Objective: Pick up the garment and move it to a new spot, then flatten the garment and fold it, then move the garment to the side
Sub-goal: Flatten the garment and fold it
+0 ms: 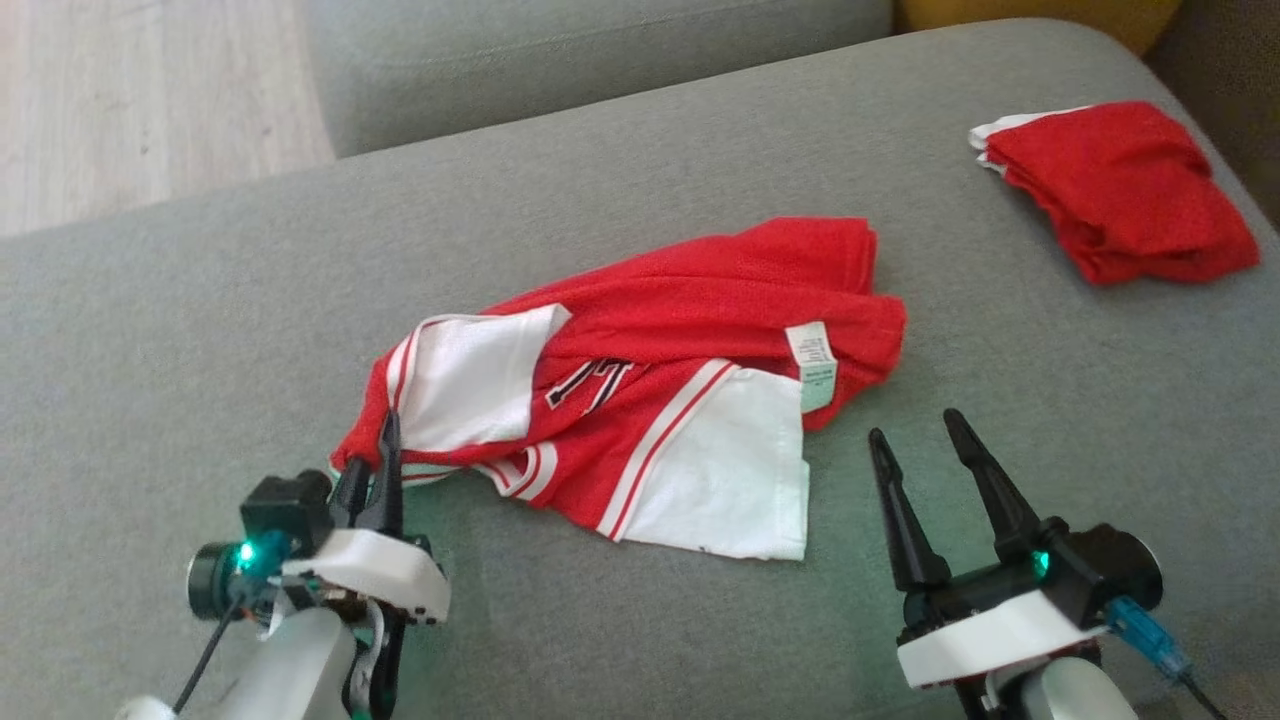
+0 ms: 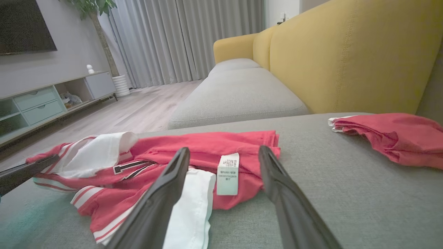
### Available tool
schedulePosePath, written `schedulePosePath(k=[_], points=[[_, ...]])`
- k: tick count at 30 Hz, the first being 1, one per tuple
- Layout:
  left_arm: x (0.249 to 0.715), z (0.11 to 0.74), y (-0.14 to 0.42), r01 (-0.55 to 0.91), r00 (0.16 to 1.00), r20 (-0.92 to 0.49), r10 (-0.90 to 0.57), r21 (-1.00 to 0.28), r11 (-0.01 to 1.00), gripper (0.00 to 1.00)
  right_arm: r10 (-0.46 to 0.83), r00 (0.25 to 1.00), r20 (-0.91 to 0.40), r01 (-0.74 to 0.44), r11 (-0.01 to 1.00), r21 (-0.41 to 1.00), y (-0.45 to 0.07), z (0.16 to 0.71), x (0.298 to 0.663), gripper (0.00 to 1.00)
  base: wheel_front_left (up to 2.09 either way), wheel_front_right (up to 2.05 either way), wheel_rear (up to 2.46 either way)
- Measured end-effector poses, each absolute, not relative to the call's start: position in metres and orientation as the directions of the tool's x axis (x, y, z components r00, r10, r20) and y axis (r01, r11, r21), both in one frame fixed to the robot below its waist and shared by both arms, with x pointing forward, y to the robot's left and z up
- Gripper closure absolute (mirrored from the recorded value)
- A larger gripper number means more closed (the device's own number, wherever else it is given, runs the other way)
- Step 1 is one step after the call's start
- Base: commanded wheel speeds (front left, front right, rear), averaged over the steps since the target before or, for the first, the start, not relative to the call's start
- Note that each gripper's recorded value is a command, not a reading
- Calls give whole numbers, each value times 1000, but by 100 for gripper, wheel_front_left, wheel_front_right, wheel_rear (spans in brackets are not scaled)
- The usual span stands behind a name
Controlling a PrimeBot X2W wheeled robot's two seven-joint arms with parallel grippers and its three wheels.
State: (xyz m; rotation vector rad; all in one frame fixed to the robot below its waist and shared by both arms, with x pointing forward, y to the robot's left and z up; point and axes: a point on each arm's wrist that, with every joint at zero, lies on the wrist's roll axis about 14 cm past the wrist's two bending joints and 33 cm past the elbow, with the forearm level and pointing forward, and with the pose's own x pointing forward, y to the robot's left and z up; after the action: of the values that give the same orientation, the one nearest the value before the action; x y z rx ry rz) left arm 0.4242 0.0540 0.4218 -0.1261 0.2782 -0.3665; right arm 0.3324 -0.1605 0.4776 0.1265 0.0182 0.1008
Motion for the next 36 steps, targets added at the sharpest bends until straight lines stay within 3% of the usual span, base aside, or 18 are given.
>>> schedulePosePath(k=[1, 2, 8, 13, 14, 19, 27, 36], points=[[425, 422, 56, 326, 901, -239, -362, -177, 929, 78, 109, 994, -17, -106, 986, 127, -159, 476, 334, 0, 0, 0, 0], [426, 424, 59, 312, 910, -227, -348, -182, 933, 0, 116, 993, -21, -113, 985, 128, -157, 475, 335, 0, 0, 0, 0], [422, 432, 76, 228, 947, -190, -259, -174, 958, 0, 150, 988, -28, -145, 981, 131, -147, 472, 341, 0, 0, 0, 0], [413, 441, 79, 240, 958, -148, -246, -58, 969, 0, 164, 986, -28, -159, 979, 126, -143, 471, 342, 0, 0, 0, 0], [410, 447, 74, 277, 955, -120, -272, 21, 961, 0, 167, 986, -30, -162, 979, 127, -142, 471, 343, 0, 0, 0, 0], [410, 451, 64, 352, 936, -93, -340, 183, 918, 0, 170, 985, -40, -163, 978, 128, -142, 468, 344, 0, 0, 0, 0], [431, 443, 31, 481, 876, -192, -442, 381, 789, 0, 163, 985, -58, -155, 980, 128, -144, 462, 347, 0, 0, 0, 0], [443, 418, 25, 524, 851, -291, -437, 435, 732, 0, 146, 986, -84, -135, 983, 125, -150, 454, 353, 0, 0, 0, 0]])
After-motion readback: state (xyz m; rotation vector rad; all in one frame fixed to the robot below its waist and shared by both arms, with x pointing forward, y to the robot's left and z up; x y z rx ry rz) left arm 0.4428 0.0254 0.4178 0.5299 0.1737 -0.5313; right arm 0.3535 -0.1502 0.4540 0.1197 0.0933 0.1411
